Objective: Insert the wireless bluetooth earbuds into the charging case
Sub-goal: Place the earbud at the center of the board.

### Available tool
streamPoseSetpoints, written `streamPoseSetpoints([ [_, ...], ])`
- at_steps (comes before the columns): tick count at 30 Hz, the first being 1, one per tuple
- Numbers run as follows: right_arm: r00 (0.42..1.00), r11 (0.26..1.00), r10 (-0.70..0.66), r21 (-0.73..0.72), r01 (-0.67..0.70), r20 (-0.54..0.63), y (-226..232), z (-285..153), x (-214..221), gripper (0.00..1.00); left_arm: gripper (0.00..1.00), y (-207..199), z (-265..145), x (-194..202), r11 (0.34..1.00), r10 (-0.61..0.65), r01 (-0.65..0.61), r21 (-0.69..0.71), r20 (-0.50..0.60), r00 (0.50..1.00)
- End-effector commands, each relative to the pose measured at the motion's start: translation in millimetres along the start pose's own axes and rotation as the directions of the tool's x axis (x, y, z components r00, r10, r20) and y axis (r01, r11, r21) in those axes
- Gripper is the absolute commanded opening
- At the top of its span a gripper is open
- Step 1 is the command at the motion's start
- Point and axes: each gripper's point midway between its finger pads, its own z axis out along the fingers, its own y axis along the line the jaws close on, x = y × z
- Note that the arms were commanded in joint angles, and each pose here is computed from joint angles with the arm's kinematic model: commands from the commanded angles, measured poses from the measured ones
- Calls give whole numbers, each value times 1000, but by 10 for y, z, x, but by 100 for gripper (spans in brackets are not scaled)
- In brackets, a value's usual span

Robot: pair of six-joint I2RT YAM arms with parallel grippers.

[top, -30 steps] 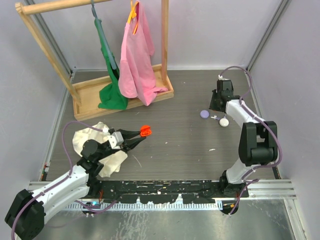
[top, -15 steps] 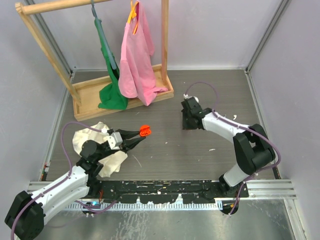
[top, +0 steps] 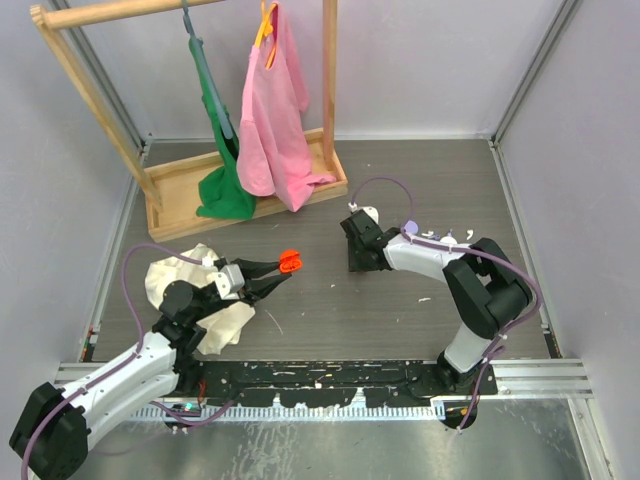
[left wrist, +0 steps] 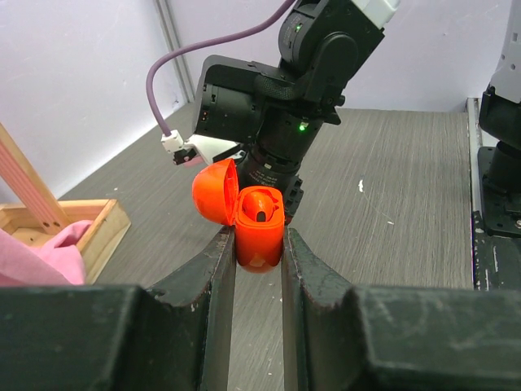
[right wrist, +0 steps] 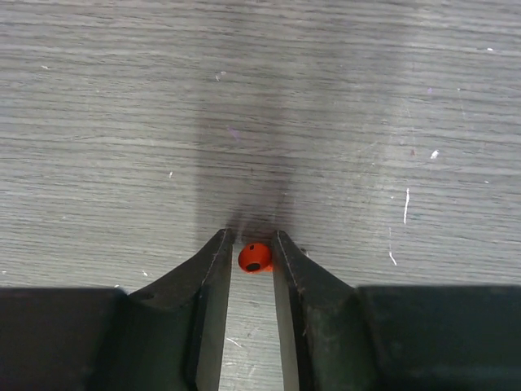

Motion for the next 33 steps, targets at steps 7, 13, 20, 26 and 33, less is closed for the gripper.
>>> streamPoseSetpoints([
  [7,1000,1000,-21,4,21,20,21,2,-61,50,0,-14,30,-168,1000,26,-27,14,54,998],
  [13,999,999,-49,8,49,-1,-13,-42,-16,51,0,-18,29,-171,1000,26,-27,16,55,998],
  [20,997,998,-54,-36,52,-52,32,-117,139,51,0,-27,31,-172,999,24,-25,20,55,998],
  [26,995,997,-63,-56,59,-81,102,-194,249,50,0,-28,31,-176,999,23,-24,21,56,998],
  [33,993,994,-77,-84,70,-86,202,-286,257,47,0,-36,32,-179,999,21,-23,25,57,998],
])
